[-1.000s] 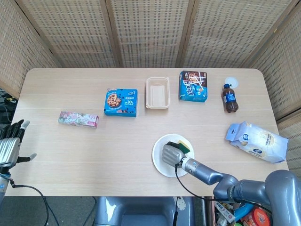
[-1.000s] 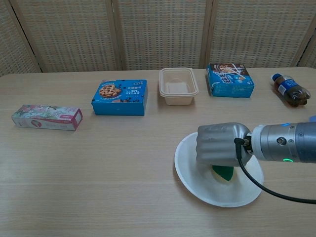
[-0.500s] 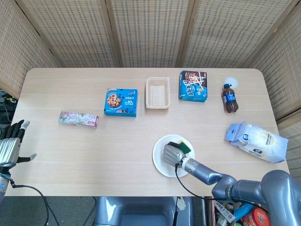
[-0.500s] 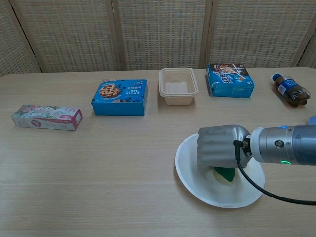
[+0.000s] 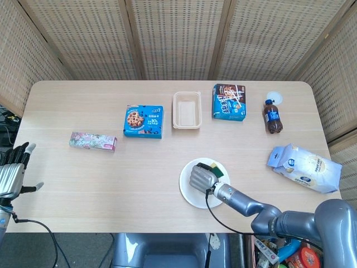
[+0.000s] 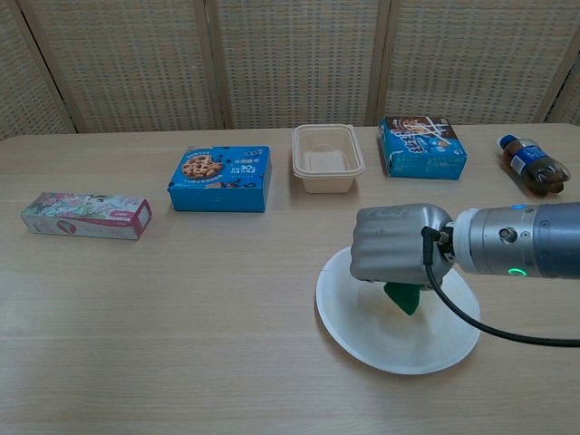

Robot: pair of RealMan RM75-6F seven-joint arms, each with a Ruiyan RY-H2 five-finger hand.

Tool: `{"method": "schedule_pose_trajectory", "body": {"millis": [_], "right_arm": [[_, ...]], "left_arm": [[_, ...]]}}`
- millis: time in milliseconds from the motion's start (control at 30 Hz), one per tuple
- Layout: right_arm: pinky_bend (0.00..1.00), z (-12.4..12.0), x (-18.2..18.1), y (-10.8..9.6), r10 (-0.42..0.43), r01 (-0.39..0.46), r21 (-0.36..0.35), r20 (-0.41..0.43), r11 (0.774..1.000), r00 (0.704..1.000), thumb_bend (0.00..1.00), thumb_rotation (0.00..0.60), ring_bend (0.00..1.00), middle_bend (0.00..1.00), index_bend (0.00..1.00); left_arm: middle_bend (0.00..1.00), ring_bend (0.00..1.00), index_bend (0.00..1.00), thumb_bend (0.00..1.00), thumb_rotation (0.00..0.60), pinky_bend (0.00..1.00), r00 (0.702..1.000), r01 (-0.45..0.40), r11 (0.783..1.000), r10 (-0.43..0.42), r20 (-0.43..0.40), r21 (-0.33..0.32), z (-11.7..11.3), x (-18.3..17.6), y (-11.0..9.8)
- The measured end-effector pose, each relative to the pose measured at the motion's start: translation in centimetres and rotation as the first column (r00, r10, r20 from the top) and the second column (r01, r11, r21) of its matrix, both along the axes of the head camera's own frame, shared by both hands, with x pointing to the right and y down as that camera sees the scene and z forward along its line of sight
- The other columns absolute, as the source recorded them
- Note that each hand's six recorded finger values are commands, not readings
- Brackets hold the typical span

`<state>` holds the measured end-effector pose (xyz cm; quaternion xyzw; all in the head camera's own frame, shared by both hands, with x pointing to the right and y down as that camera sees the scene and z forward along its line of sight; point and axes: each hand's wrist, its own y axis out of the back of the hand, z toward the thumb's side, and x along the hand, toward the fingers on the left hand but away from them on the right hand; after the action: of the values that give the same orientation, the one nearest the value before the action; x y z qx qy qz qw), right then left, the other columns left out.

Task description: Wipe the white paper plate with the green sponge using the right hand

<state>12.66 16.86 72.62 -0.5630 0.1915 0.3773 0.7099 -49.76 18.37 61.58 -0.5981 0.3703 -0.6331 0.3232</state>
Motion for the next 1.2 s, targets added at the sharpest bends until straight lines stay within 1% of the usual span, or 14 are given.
{"method": "schedule_pose_trajectory", "body": {"millis": [233,500,700,767,867,967,1000,1033,1100,1200], "right_arm": [[0.74,1.6,-0.4,1.3,-0.004,0.003,-0.053,-0.026,0.999,1.000,0.67,0.600,0.56,0.66,0.63],[0.74,3.0,-0.4,1.5,0.009,-0.013,-0.069,-0.047,0.998,0.999,0.67,0.600,0.56,0.66,0.63],[0.72,2.3,-0.8,1.2,0.036,-0.037,-0.077,-0.014,0.996,0.999,0.67,0.600,0.56,0.66,0.63],[0.69,1.6,-1.2,0.8,0.060,-0.058,-0.081,0.019,0.995,0.998,0.67,0.600,0.56,0.66,0.63],[0.60,0.4,-1.7,0.1,0.109,-0.102,-0.097,0.072,0.990,0.991,0.67,0.600,0.56,0.66,0.63],[0.49,-0.9,-2.1,-0.8,0.184,-0.166,-0.138,0.134,0.976,0.974,0.67,0.600,0.56,0.66,0.63],[0.43,-1.4,-2.3,-1.1,0.208,-0.185,-0.153,0.154,0.971,0.966,0.67,0.600,0.56,0.66,0.63],[0.38,-1.9,-2.5,-1.6,0.239,-0.208,-0.175,0.181,0.962,0.954,0.67,0.600,0.56,0.66,0.63],[0.30,-2.7,-2.7,-2.2,0.289,-0.242,-0.217,0.217,0.946,0.933,0.67,0.600,0.56,0.66,0.63],[0.20,-3.6,-2.9,-3.0,0.402,-0.312,-0.326,0.263,0.893,0.877,0.67,0.600,0.56,0.66,0.63]], "left_arm": [[0.00,0.00,0.00,0.00,0.600,0.00,1.000,0.000,1.000,0.000,0.002,-0.005,0.1,0.0,0.0],[0.00,0.00,0.00,0.00,0.600,0.00,1.000,0.008,1.000,-0.008,0.001,-0.006,0.1,-0.2,0.0],[0.00,0.00,0.00,0.00,0.600,0.00,1.000,0.010,1.000,-0.010,0.000,-0.007,0.1,-0.3,-0.1],[0.00,0.00,0.00,0.00,0.600,0.00,1.000,0.010,1.000,-0.010,0.000,-0.007,0.1,-0.3,-0.1],[0.00,0.00,0.00,0.00,0.600,0.00,1.000,0.008,1.000,-0.008,-0.001,-0.009,0.2,-0.2,0.0],[0.00,0.00,0.00,0.00,0.600,0.00,1.000,0.005,1.000,-0.005,-0.004,-0.011,0.2,-0.1,0.0],[0.00,0.00,0.00,0.00,0.600,0.00,1.000,0.004,1.000,-0.005,-0.005,-0.011,0.1,-0.1,0.1],[0.00,0.00,0.00,0.00,0.600,0.00,1.000,0.004,1.000,-0.004,-0.005,-0.012,0.1,-0.1,0.1],[0.00,0.00,0.00,0.00,0.600,0.00,1.000,0.003,1.000,-0.003,-0.007,-0.013,0.1,0.0,0.1],[0.00,0.00,0.00,0.00,0.600,0.00,1.000,0.002,1.000,-0.002,-0.009,-0.015,0.1,0.1,0.2]]}}
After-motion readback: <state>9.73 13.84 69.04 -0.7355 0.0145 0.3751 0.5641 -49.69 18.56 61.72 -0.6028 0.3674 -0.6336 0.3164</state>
